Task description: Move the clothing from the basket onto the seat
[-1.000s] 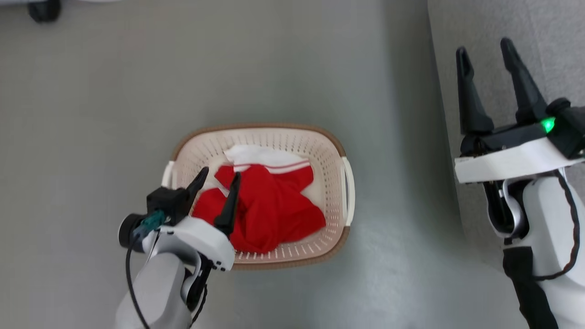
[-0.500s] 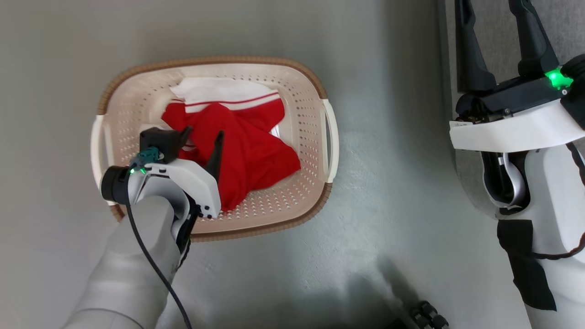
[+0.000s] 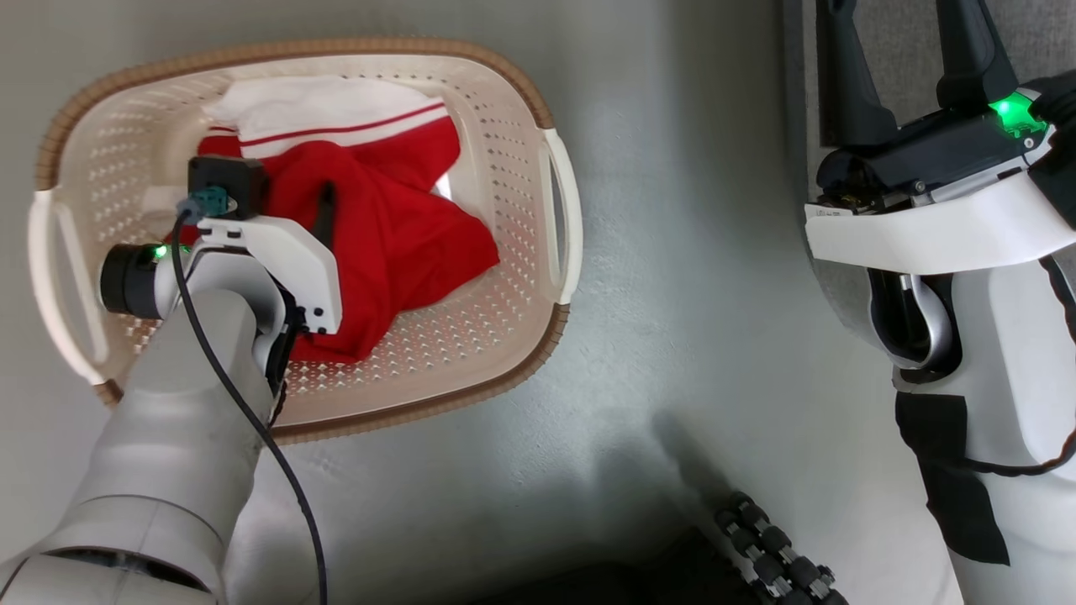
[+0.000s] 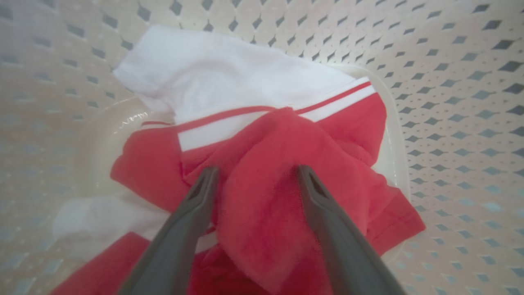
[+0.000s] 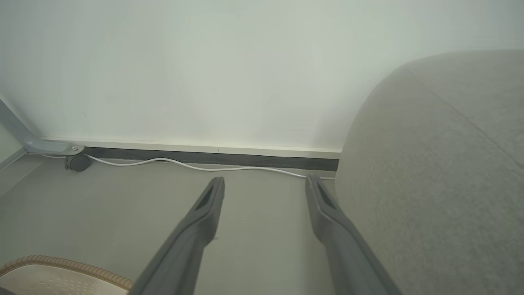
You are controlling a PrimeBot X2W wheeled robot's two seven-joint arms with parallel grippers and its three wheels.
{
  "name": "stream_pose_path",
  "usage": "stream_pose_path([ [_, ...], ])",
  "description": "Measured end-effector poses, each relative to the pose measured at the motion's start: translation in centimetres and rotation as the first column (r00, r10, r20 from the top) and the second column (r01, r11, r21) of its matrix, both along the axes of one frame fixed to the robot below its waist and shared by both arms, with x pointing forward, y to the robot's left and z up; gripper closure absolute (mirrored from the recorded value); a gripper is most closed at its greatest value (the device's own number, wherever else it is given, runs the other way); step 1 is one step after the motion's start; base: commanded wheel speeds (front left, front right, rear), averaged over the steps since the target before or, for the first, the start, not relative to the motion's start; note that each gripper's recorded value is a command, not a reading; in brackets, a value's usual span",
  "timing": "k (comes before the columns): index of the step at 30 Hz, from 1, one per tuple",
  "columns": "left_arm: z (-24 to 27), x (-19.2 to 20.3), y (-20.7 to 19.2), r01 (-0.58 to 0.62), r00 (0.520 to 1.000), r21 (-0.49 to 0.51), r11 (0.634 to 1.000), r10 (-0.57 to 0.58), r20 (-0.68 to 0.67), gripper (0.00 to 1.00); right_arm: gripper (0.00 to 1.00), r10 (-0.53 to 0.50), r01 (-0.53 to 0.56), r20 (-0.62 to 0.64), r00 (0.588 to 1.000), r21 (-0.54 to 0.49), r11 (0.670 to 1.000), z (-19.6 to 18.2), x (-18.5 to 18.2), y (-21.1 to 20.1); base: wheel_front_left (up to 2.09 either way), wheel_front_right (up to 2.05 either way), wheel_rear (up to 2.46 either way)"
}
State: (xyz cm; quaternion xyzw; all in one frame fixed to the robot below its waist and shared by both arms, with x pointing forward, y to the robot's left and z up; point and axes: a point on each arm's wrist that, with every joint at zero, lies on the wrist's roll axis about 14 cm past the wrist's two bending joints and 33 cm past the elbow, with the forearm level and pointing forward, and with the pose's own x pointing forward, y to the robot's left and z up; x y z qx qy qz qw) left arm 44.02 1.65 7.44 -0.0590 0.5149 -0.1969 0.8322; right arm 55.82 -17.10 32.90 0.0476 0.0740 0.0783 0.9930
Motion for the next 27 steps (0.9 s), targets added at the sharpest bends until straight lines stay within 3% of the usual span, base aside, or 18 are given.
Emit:
stream_pose_path([
  [11, -1.7, -1.2, -0.9, 0.052, 0.996, 0.014, 0.999, -0.051, -0.075, 0.01, 0.00, -0.034, 0.034, -0.019, 0.999, -0.017, 0.999, -0.8, -0.4, -1.3, 0.00, 0.00, 0.00],
  [12, -1.7, -1.1, -0.9, 0.050, 0.996, 0.013, 0.999, -0.049, -0.072, 0.82, 0.00, -0.038, 0.037, -0.020, 0.999, -0.018, 0.999, -0.9, -0.4, -1.4, 0.00, 0.00, 0.00],
  [13, -1.6, -1.0, -0.9, 0.048, 0.997, 0.011, 0.999, -0.047, -0.063, 1.00, 0.00, -0.040, 0.040, -0.020, 0.999, -0.018, 0.999, -0.8, -0.4, -1.5, 0.00, 0.00, 0.00],
  [27, 1.8, 1.6, -1.4, 0.065, 0.996, -0.035, 0.997, -0.063, 0.058, 1.00, 0.00, -0.068, 0.068, 0.037, 0.997, -0.005, 0.998, 2.5, 0.0, -2.2, 0.00, 0.00, 0.00],
])
